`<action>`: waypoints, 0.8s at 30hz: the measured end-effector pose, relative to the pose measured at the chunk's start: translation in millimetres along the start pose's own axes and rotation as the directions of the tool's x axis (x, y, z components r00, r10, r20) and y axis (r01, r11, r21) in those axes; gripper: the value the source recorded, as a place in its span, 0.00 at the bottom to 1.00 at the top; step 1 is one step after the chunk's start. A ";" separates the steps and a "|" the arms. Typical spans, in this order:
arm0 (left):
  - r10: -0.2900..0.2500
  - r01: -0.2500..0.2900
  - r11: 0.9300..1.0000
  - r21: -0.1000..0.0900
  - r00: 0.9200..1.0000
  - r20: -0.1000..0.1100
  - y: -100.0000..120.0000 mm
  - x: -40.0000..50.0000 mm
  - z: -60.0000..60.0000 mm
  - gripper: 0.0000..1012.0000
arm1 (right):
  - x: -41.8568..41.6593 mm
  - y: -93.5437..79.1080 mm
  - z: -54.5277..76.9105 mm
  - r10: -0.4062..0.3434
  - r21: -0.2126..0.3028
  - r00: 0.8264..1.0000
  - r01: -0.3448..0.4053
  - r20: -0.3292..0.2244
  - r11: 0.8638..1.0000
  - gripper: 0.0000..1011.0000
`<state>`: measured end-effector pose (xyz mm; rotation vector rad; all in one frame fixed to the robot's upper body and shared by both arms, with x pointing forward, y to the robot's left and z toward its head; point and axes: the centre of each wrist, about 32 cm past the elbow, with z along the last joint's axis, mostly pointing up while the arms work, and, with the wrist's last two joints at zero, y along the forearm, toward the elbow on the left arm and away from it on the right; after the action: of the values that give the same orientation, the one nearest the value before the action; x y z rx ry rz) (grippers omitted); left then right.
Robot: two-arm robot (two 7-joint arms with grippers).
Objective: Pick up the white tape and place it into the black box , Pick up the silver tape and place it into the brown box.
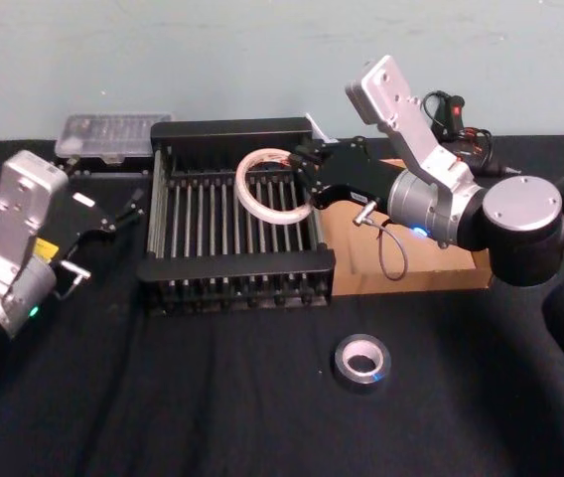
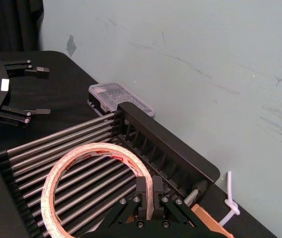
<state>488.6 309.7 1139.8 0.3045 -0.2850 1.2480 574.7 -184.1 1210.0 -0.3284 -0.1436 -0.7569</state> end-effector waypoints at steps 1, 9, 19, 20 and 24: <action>0.000 0.000 1.000 0.000 1.000 0.000 0.0 0.0 0.0 0.99 | 0.1 -0.2 -0.2 0.000 0.000 1.000 0.000 0.000 1.000 0.08; 0.000 0.000 1.000 0.000 1.000 0.000 0.0 0.0 0.0 0.99 | 0.2 -0.9 -0.4 -0.001 0.000 1.000 0.001 0.000 1.000 0.15; 0.000 0.000 1.000 0.000 1.000 0.000 0.0 0.0 0.0 0.99 | 0.4 -1.3 -0.4 -0.002 0.000 1.000 0.002 -0.001 1.000 0.45; 0.000 0.000 1.000 0.000 1.000 0.000 0.0 0.0 0.0 0.99 | 0.4 -1.3 -0.5 -0.002 0.000 1.000 0.002 -0.001 1.000 0.49; 0.000 0.000 1.000 0.000 1.000 0.000 0.0 0.0 0.0 0.99 | 0.4 -1.5 -0.6 -0.002 -0.001 1.000 0.002 -0.002 1.000 0.61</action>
<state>488.6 309.7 1139.7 0.3045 -0.2850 1.2479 574.0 -185.6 1209.8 -0.3282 -0.1422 -0.7592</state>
